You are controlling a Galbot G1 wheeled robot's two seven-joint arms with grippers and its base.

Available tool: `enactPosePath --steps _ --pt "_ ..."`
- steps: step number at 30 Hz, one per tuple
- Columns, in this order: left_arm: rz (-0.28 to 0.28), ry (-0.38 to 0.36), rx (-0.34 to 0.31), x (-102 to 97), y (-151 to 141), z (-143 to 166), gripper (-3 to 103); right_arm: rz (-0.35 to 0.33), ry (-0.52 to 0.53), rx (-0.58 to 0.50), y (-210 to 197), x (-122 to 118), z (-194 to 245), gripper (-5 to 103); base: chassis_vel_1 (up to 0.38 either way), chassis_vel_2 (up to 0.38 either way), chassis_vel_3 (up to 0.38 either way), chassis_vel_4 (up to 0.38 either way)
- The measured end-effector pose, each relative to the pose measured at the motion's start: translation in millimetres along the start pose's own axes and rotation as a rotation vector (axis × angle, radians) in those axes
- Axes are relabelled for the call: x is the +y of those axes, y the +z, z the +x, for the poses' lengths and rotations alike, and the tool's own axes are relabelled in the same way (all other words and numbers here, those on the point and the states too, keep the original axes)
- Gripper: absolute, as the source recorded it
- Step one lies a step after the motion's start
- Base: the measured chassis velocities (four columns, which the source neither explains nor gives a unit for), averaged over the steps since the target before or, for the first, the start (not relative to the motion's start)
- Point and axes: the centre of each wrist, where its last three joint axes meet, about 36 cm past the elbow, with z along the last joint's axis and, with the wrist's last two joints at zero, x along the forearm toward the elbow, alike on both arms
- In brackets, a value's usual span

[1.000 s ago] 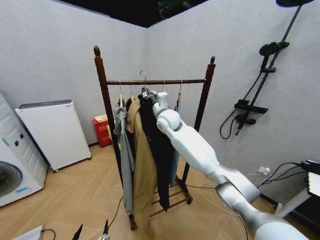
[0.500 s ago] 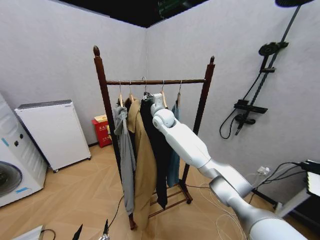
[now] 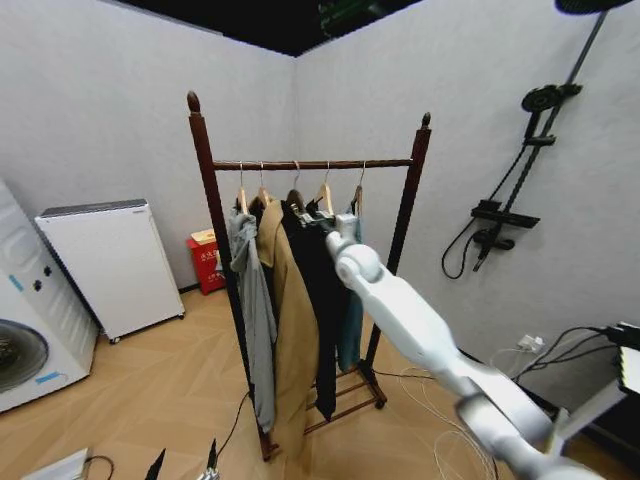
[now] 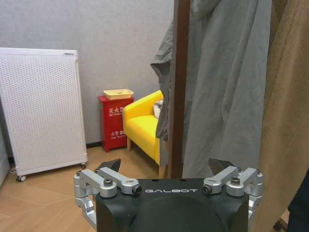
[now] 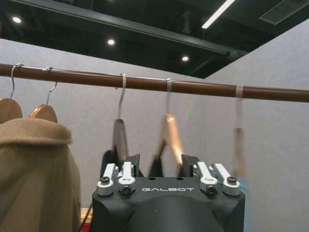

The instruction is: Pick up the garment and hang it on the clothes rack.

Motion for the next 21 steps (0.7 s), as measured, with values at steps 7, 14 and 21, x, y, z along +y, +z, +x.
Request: enactPosePath --steps 7,14,21 --pt "0.0 0.0 0.0 0.0 0 0 100 -0.046 0.058 0.041 12 -20 116 71 -0.022 -0.029 -0.008 -0.008" --pt "0.0 0.0 0.0 0.0 0 0 100 -0.072 0.146 0.128 41 2 243 96 0.0 0.0 0.0 0.0" --pt "0.0 0.0 0.0 0.0 0 0 100 -0.045 0.226 0.226 84 43 331 100 0.0 0.0 0.0 0.0"
